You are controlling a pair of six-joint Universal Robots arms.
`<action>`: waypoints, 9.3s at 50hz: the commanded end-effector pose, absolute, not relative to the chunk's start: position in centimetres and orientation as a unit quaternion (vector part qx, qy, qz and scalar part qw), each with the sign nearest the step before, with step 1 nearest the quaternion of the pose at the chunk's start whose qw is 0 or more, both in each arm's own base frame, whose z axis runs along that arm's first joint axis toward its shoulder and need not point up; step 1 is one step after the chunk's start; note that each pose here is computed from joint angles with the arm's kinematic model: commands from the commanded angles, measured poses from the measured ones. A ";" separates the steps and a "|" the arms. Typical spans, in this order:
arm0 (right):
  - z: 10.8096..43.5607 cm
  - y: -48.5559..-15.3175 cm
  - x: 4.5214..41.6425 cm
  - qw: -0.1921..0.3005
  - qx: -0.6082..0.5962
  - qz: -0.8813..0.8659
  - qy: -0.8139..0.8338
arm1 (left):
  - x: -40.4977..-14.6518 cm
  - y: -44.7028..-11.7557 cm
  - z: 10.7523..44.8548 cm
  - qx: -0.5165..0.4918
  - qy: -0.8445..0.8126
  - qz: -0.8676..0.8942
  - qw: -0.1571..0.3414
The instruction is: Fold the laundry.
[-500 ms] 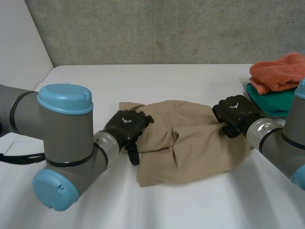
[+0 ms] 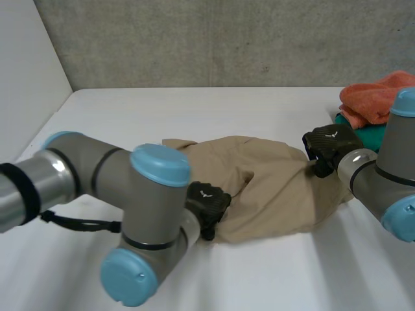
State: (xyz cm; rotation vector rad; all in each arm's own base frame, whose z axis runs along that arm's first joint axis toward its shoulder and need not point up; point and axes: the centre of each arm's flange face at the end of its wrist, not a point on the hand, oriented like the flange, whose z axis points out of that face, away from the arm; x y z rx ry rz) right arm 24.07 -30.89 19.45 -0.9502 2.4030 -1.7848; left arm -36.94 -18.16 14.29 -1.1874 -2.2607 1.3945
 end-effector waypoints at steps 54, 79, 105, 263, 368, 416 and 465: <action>24.3 -28.4 25.1 0.025 -0.431 -0.553 0.713 | -31.2 -26.7 21.9 -0.360 -0.707 0.605 0.069; 20.7 -38.7 28.3 -0.031 -0.377 -0.738 0.559 | -36.8 -34.2 19.7 -0.368 -0.651 0.665 0.008; 27.3 -38.9 32.5 0.023 -0.334 -0.773 0.539 | -30.5 -39.0 32.8 -0.196 -0.551 0.811 -0.031; 31.5 -37.9 33.9 0.044 -0.302 -0.873 0.380 | -28.5 -36.9 36.1 -0.196 -0.510 0.837 -0.044; 15.7 -21.5 25.7 -0.034 -0.536 -0.455 0.710 | -30.8 -38.6 14.8 -0.432 -0.690 0.552 -0.178; 19.5 -22.8 25.3 0.007 -0.419 -0.514 0.748 | -26.6 -20.7 15.0 -0.428 -0.807 0.405 -0.038; 14.7 -37.1 26.9 -0.220 -0.409 -0.652 0.599 | -39.9 -34.6 21.3 -0.371 -0.590 0.712 -0.084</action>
